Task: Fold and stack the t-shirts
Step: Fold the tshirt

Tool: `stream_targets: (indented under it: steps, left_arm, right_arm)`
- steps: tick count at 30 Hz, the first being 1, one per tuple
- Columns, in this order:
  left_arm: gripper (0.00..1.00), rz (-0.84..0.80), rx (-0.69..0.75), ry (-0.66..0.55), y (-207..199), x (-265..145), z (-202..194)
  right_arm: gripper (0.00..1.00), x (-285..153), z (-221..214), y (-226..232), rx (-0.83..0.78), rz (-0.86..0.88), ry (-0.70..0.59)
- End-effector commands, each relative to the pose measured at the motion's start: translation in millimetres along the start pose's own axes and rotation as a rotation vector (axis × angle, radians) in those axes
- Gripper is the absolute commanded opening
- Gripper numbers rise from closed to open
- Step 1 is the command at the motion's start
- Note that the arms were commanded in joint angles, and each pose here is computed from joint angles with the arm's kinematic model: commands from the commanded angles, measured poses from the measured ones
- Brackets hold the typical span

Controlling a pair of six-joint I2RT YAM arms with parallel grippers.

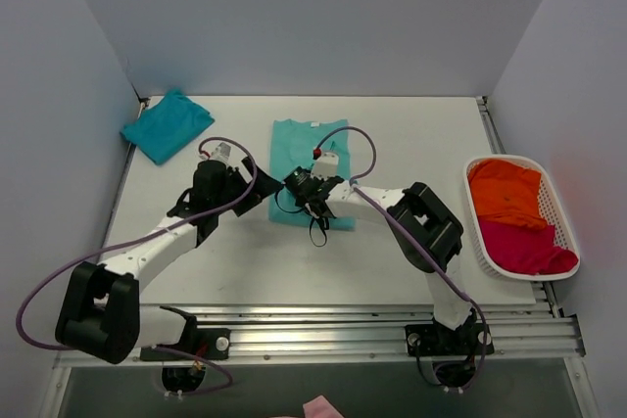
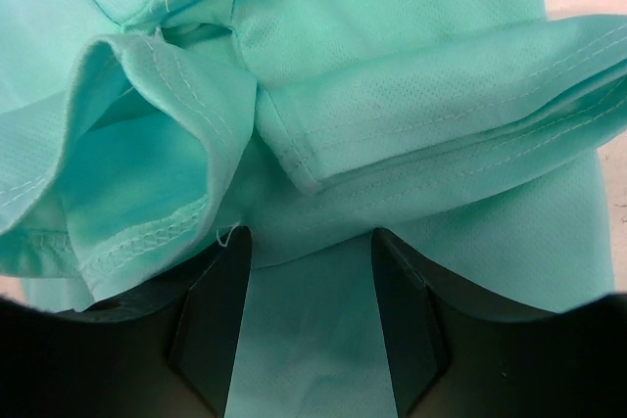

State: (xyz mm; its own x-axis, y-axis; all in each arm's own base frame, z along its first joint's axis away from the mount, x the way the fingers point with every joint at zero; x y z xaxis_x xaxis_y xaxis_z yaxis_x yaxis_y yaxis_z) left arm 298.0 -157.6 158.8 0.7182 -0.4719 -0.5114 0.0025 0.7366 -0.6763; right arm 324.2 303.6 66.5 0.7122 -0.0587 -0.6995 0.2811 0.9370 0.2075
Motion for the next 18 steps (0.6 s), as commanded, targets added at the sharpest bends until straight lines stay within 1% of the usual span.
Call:
stream_targets:
  steps: [1, 2, 3, 6, 7, 9, 11, 18]
  left_arm:
    - [0.94, -0.063, 0.037, -0.064, -32, -18, -7]
    - [0.94, -0.067, 0.042, -0.072, -33, -18, -12]
    - [0.95, -0.077, 0.047, -0.104, -35, -17, -13]
    - [0.95, -0.067, 0.055, -0.08, -32, -8, -29]
    - [0.95, -0.035, 0.059, -0.065, -25, 0, -34]
    - [0.96, -0.005, 0.076, -0.053, -19, 13, -37]
    - [0.98, 0.015, 0.09, -0.068, -14, 21, -37]
    - [1.0, 0.032, 0.114, -0.051, -4, 50, -43]
  right_arm:
    - [0.48, 1, 0, -2, -0.037, -0.019, 0.006]
    - [0.48, 2, -1, -3, -0.038, -0.02, 0.008]
    - [0.48, 2, -2, -3, -0.038, -0.018, 0.011]
    - [0.48, 5, -4, -4, -0.036, -0.018, 0.016]
    - [0.48, 5, -3, -4, -0.034, -0.017, 0.014]
    - [0.47, 6, -3, -4, -0.034, -0.016, 0.018]
    - [0.47, 6, -4, -4, -0.038, -0.014, 0.02]
    - [0.47, 9, -3, -3, -0.037, -0.016, 0.021]
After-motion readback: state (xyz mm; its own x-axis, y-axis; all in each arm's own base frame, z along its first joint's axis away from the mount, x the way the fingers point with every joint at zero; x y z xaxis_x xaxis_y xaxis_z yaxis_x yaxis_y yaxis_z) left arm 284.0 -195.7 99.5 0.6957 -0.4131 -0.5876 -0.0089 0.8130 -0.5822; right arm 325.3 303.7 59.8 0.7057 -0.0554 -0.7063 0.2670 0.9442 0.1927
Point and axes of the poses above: each gripper's point midway between its finger pads, its own x axis out along the fingers, its own y axis along the line the jaws close on, z = x × y, the point moved 6 cm from there along -x, back along the fingers, and after that the axes turned 8 degrees about x, right-handed, at the moved point
